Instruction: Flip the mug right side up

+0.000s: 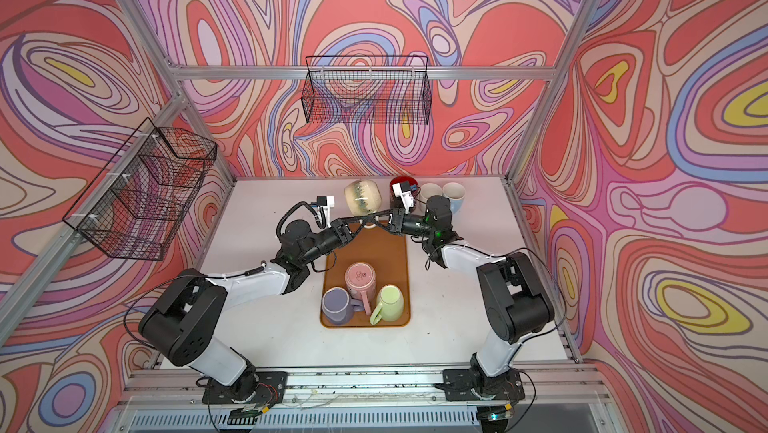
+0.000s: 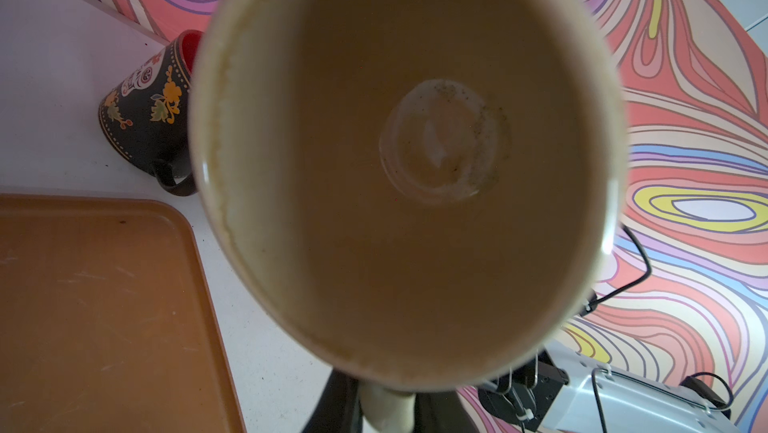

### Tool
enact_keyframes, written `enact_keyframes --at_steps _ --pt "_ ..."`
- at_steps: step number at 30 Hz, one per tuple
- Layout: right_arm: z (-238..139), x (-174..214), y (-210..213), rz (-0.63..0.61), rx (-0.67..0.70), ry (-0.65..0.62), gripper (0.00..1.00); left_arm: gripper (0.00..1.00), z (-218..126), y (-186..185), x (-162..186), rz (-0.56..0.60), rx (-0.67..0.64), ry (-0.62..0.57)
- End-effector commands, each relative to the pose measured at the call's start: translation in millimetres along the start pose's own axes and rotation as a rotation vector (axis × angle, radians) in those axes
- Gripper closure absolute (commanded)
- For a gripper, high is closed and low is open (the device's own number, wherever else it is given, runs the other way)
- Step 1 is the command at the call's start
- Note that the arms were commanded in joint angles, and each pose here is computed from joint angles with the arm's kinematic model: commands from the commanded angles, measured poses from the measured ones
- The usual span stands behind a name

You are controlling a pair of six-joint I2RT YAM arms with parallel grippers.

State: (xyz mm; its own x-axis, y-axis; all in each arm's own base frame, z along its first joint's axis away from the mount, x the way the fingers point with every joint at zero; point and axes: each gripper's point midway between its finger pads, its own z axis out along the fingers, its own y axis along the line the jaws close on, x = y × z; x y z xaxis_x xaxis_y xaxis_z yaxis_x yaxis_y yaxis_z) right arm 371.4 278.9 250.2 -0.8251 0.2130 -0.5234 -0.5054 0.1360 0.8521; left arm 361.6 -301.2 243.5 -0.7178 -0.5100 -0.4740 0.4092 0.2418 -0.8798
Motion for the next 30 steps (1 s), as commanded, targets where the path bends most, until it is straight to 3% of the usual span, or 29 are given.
enact_keyframes --at_steps 1,10,15,19,25,30 --pt "-1 -20 31 -0.104 -0.043 -0.041 0.76 1.00 -8 -34 -15 0.085 0.108 -0.057" --pt "-2 -19 28 -0.140 0.016 -0.018 0.72 1.00 -11 -36 -16 0.102 0.101 -0.059" --pt "0 -19 26 -0.132 0.014 -0.020 0.84 1.00 -9 -36 -15 0.094 0.112 -0.054" --pt "0 -20 24 -0.125 0.009 -0.024 1.00 1.00 -8 -35 -14 0.092 0.112 -0.049" --pt "1 -22 29 -0.121 -0.023 -0.034 1.00 1.00 -4 -38 -13 0.091 0.121 -0.025" --pt "2 -22 33 -0.114 -0.062 -0.041 1.00 0.83 -1 -38 -14 0.084 0.129 -0.023"
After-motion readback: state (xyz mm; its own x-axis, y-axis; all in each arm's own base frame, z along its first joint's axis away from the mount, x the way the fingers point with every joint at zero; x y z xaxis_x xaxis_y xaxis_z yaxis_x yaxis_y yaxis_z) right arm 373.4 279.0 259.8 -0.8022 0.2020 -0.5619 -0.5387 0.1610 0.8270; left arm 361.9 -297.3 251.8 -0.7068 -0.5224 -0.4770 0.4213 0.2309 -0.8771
